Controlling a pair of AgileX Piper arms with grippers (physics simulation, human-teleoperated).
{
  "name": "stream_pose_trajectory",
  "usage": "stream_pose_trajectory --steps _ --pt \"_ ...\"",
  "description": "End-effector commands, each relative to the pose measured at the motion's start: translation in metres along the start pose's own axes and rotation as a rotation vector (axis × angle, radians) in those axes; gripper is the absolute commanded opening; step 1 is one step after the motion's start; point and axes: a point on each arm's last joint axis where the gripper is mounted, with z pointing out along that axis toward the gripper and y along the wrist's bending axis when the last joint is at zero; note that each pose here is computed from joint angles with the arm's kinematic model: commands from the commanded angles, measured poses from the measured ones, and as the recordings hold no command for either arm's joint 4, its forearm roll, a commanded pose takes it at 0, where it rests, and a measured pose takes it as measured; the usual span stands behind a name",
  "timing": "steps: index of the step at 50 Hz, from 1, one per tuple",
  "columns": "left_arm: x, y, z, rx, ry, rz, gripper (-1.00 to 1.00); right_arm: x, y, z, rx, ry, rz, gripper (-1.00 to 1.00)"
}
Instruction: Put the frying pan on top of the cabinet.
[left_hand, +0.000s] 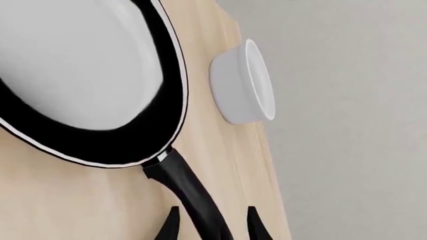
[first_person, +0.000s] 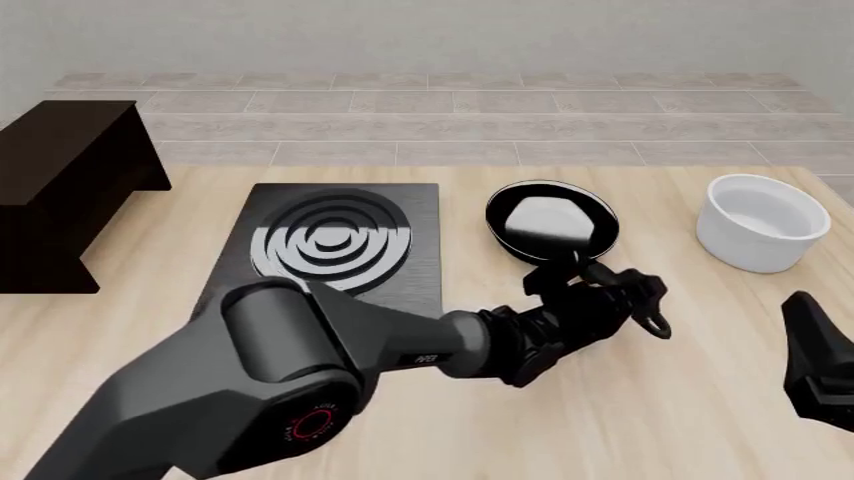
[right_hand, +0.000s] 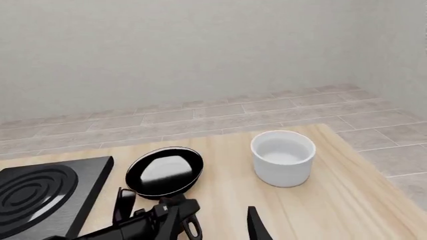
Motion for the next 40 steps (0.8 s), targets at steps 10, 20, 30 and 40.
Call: stream_pose_trajectory --steps 10,20,30,40 --pt "0.008 0.025 0.011 -0.046 0.01 -0.112 1.0 0.0 0.0 0.002 -0.002 0.001 0.0 1.0" --pt "0.007 0.028 0.014 -0.047 0.005 -0.122 1.0 0.0 0.0 0.001 0.002 0.001 0.0 1.0" --pt "0.005 0.033 0.019 -0.053 0.001 -0.123 1.0 0.0 0.0 0.0 0.002 0.003 0.003 1.0" --pt "0.005 0.035 0.022 -0.053 0.0 -0.124 1.0 0.0 0.0 0.001 0.004 0.005 0.005 1.0"
